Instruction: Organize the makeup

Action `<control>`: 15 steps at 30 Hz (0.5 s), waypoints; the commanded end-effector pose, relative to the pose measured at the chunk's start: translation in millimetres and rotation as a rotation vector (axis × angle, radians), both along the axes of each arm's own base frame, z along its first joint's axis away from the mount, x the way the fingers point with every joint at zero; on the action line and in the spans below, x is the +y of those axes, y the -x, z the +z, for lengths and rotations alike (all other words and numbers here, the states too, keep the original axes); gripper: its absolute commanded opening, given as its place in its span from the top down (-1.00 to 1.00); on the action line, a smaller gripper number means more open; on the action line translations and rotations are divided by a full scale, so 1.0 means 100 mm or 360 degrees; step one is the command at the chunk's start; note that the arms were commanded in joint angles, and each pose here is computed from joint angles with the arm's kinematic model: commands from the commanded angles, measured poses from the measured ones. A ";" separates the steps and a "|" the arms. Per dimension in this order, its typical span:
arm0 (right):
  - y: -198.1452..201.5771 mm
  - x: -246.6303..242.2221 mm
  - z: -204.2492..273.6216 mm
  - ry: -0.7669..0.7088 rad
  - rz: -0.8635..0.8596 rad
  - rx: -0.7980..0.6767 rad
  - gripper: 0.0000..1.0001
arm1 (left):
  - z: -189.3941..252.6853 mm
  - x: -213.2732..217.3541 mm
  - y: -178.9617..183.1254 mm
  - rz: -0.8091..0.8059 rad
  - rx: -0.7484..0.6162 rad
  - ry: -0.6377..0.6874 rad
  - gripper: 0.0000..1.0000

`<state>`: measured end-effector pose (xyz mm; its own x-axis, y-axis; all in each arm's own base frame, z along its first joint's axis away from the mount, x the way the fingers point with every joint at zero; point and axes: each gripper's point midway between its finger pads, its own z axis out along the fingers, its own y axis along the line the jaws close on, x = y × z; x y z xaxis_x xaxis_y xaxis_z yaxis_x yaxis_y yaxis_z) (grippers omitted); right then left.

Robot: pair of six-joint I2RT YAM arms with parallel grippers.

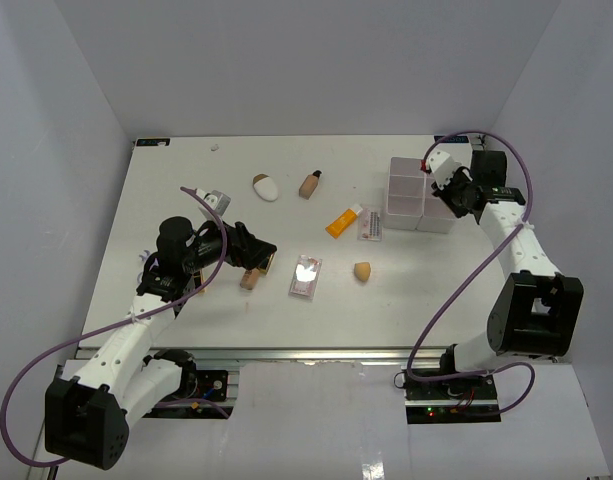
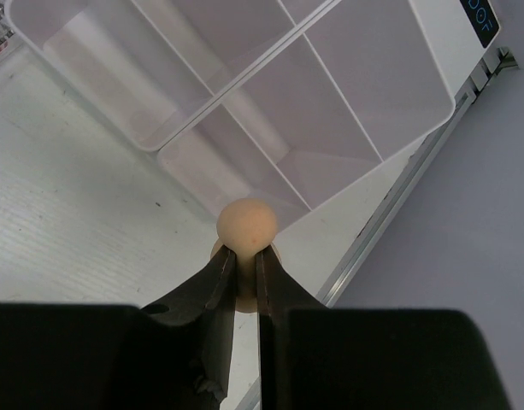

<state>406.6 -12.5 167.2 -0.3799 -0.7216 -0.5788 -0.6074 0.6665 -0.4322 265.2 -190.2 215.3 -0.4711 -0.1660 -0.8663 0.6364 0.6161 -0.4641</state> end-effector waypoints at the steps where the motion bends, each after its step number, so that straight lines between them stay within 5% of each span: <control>1: -0.25 0.03 0.05 -0.0029 0.0022 -0.0112 0.84 | 0.20 -0.04 0.00 -0.0042 -0.0086 0.0018 -0.96; 15: -0.30 0.04 -0.30 0.0078 0.0180 -0.0079 0.78 | 0.17 -0.05 0.00 -0.0051 -0.0073 0.0016 -0.96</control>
<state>423.4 -10.1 135.1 -0.3460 -0.7511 -0.5623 -0.6474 0.6249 -0.4364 264.7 -191.0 214.2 -0.4762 -0.1631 -0.8641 0.6383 0.6117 -0.4672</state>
